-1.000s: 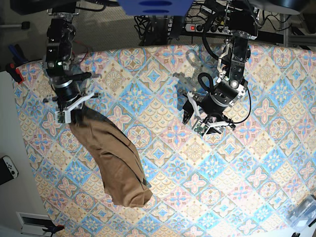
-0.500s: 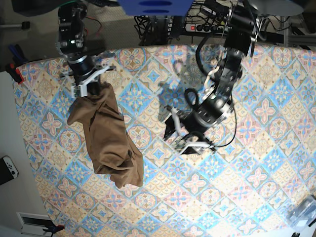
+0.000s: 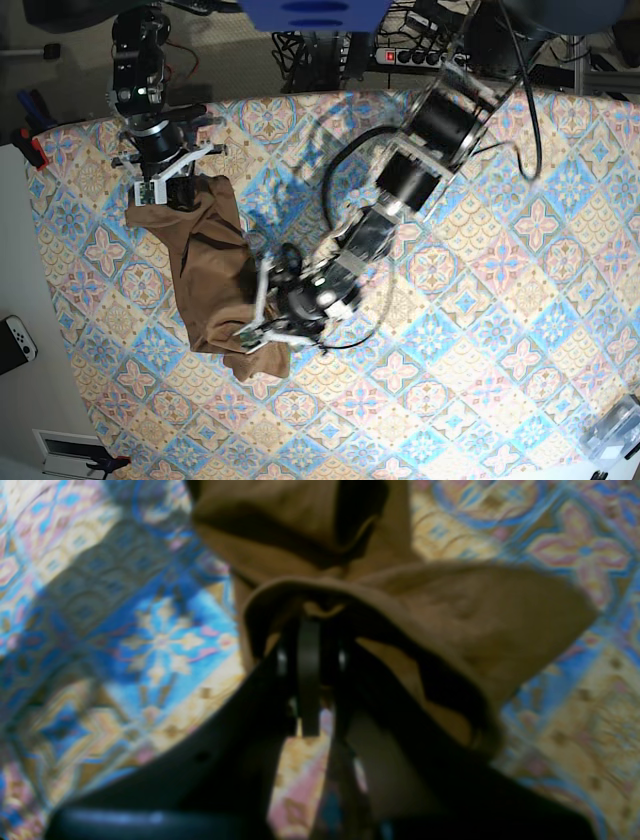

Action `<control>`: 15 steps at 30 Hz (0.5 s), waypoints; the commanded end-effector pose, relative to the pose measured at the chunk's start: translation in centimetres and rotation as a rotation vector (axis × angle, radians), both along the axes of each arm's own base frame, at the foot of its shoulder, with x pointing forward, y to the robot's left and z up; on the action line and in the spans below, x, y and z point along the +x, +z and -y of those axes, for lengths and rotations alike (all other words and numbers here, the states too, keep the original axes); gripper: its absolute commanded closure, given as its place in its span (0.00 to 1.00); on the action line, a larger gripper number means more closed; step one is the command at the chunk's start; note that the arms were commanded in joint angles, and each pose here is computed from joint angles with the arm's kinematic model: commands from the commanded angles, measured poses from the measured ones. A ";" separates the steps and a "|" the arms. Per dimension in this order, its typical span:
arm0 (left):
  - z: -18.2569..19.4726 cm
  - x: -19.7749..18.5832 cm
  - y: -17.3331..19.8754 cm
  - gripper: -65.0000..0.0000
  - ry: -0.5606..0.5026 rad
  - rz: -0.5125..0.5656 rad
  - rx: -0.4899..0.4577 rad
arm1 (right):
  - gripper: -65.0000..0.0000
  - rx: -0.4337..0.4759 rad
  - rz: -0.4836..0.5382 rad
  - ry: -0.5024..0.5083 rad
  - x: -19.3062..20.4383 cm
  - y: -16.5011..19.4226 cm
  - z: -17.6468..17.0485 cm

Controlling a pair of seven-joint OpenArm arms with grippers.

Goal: Layout the t-shirt on the table in an organized manner, then fold the t-shirt properly
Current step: 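Reach the left gripper under the hanging shirt and grasp its hem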

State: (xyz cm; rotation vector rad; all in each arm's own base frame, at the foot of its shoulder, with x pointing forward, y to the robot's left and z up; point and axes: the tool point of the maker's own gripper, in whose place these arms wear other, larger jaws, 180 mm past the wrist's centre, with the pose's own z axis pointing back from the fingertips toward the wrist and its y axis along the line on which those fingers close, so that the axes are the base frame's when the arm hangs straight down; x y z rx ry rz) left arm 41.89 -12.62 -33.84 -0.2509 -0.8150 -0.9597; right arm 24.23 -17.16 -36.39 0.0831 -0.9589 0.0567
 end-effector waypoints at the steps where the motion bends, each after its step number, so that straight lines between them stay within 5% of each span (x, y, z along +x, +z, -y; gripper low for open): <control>1: 1.2 1.4 1.8 0.46 0.002 0.025 -0.027 | 1.00 -0.002 0.045 0.004 0.6 1.1 0.1; 8: -0.9 3.4 -3.7 0.46 0.058 -0.082 0.013 | 1.00 -0.003 0.031 0.005 0.3 0.9 0.1; 11: -0.1 3.6 -3.5 0.48 0.066 -0.070 -0.083 | 1.00 0.000 -0.003 0.008 -1.0 0.0 -0.1; 15: 1.3 3.7 -2.4 0.76 0.078 -0.049 -0.219 | 1.00 0.001 -0.021 0.011 -1.6 -0.4 -0.2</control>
